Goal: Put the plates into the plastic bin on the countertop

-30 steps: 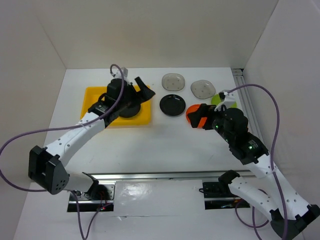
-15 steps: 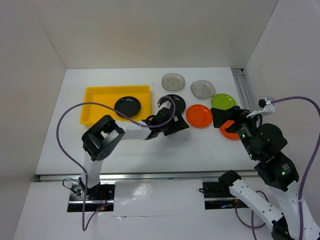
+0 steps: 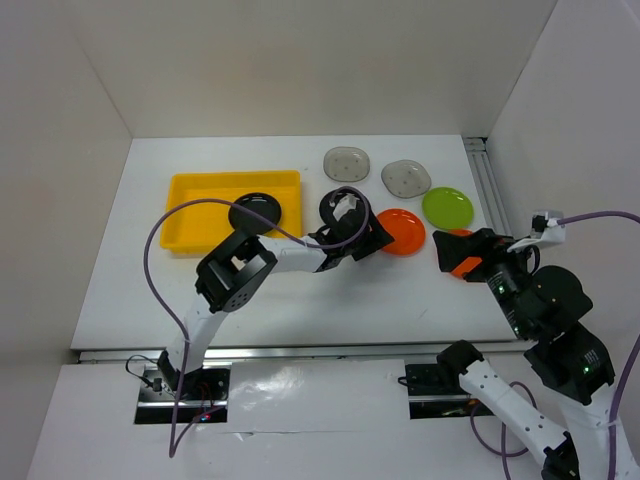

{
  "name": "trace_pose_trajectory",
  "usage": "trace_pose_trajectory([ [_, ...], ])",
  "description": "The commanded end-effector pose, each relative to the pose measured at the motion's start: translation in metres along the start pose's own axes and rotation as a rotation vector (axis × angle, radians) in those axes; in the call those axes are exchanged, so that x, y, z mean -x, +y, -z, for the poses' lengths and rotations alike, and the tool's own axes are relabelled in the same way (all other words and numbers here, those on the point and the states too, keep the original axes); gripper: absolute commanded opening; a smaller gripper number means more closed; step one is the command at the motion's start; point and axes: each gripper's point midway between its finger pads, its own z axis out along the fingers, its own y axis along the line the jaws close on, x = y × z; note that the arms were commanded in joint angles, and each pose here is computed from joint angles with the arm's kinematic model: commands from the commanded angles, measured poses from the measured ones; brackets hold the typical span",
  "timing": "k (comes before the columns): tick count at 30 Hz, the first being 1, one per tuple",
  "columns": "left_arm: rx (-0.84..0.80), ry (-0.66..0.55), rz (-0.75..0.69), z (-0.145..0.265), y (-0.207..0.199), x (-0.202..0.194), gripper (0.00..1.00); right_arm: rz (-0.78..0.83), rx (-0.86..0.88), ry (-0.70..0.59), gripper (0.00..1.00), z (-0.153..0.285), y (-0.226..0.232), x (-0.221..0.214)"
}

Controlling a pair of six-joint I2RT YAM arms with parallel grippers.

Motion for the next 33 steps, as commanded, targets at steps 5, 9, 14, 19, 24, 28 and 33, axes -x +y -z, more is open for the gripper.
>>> trace_pose_trajectory([
  [5, 0.159, -0.006, 0.019, -0.012, 0.052, -0.014, 0.72, -0.002, -0.003, -0.034, 1.0, 0.012, -0.001, 0.014],
  [9, 0.194, -0.005, 0.038, -0.018, 0.059, -0.016, 0.62, -0.005, 0.005, -0.007, 1.0, 0.011, -0.002, 0.004],
  [14, 0.239, -0.019, 0.06, -0.022, 0.066, -0.015, 0.52, -0.002, 0.017, 0.009, 1.0, 0.01, 0.0, -0.001],
  [19, 0.297, -0.002, 0.071, -0.028, 0.073, -0.018, 0.38, -0.005, 0.021, 0.002, 1.0, 0.01, 0.001, 0.001],
  [24, 0.315, 0.019, 0.076, -0.025, 0.076, -0.027, 0.06, -0.007, 0.034, -0.002, 1.0, 0.012, 0.004, 0.004],
  [28, 0.266, 0.016, 0.057, -0.011, 0.053, -0.023, 0.0, 0.002, 0.034, -0.002, 1.0, 0.012, 0.003, 0.004],
  [33, 0.138, -0.01, -0.02, 0.037, -0.012, -0.008, 0.0, -0.001, 0.029, -0.014, 1.0, 0.011, 0.003, 0.006],
])
